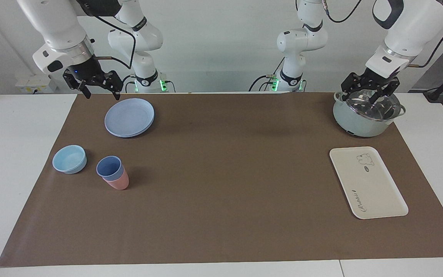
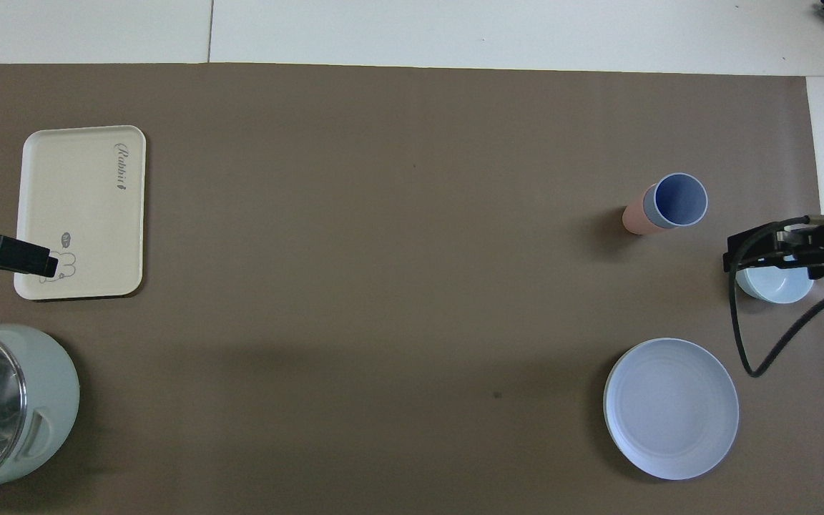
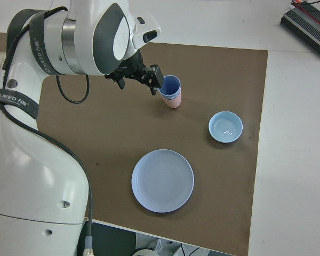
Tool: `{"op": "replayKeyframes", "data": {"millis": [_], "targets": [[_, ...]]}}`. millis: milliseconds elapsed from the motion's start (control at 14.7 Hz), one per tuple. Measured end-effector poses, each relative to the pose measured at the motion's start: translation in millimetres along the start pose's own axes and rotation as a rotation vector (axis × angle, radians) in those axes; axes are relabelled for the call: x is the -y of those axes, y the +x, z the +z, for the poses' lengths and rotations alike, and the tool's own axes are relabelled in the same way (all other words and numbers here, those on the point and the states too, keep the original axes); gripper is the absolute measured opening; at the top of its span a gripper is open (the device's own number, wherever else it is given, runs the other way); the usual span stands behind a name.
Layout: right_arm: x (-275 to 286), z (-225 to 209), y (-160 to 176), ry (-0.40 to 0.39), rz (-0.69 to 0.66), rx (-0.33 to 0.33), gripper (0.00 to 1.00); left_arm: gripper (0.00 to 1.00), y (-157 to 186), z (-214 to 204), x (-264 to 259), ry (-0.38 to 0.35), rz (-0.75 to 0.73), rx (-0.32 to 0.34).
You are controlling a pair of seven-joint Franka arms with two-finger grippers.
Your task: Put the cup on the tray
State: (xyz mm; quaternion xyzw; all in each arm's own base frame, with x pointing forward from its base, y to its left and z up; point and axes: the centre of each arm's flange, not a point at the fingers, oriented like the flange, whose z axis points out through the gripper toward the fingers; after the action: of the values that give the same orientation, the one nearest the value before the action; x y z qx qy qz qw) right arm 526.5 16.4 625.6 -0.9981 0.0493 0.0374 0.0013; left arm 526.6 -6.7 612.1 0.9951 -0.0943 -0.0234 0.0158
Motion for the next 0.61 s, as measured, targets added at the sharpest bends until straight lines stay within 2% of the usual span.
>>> {"op": "replayKeyframes", "data": {"millis": [136,341,614], "targets": [[-5,-2,0,0.001,0.005,-0.002,1.0,1.0,0,0,0,0.0,0.0,0.0],[-22,-7,5,0.01,0.057,-0.046,0.96,1.0,0,0,0,0.0,0.0,0.0],[-76,9,31,0.018,0.291,-0.06,0.92,1.0,0,0,0,0.0,0.0,0.0]]}}
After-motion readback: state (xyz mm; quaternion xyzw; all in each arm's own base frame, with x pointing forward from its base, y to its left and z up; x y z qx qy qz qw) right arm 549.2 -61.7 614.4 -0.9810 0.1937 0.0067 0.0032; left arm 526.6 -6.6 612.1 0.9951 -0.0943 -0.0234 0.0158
